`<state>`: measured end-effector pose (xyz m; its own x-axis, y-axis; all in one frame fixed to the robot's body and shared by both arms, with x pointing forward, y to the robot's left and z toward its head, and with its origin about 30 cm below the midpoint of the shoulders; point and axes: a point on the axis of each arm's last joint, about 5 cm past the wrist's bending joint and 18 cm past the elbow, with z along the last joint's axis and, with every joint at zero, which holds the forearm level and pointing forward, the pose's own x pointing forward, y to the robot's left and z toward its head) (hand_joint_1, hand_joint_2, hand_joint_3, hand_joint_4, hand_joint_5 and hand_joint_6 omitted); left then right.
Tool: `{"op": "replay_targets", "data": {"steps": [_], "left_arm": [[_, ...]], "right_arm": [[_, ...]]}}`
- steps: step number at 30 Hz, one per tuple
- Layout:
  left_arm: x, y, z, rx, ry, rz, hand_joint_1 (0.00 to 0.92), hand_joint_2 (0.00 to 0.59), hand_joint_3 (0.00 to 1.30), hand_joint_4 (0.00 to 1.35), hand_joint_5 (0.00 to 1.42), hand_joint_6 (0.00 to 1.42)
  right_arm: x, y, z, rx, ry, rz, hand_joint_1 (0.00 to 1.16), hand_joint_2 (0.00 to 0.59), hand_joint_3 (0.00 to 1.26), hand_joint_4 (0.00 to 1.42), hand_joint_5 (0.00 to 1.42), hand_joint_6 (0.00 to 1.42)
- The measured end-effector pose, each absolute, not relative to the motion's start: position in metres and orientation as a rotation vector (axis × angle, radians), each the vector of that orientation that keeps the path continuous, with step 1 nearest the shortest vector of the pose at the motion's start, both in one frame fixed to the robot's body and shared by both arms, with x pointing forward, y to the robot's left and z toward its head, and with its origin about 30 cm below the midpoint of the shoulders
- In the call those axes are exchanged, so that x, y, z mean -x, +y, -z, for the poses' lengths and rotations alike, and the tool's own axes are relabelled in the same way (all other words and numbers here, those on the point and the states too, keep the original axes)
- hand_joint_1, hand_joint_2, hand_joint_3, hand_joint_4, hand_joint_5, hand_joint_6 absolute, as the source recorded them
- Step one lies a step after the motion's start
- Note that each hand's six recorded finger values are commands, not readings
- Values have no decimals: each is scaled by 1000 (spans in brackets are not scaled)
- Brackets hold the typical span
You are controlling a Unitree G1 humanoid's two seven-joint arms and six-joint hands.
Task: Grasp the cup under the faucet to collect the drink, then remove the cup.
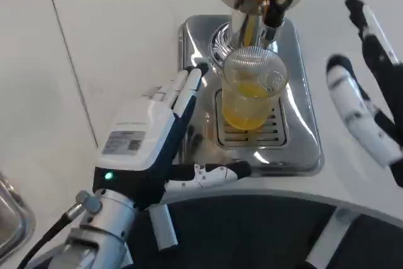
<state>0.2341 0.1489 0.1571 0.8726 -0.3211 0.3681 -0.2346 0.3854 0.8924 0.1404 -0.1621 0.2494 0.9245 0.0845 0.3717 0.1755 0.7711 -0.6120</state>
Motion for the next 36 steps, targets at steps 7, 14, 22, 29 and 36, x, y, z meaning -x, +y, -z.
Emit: {"op": "replay_targets", "data": {"steps": [7,14,22,29,36], "left_arm": [[-241,143,-159,-1136,-554,50,134,52,0,0,140,189],[-250,136,-158,-1116,-551,49,134,53,0,0,146,199],[-265,131,-155,-1045,-513,18,179,54,0,0,194,245],[-271,128,-156,-967,-544,-9,206,50,0,0,220,252],[-272,127,-152,-953,-543,12,226,50,0,0,232,267]], "right_arm": [[-123,-179,-236,881,-410,14,154,578,0,0,0,0],[-118,-194,-226,980,-400,-15,223,563,0,0,0,0],[-107,-210,-221,1000,-330,-14,244,546,0,0,0,0],[-99,-215,-224,1015,-310,-23,254,533,0,0,0,0],[-98,-216,-227,1030,-317,-48,256,523,0,0,0,0]]}}
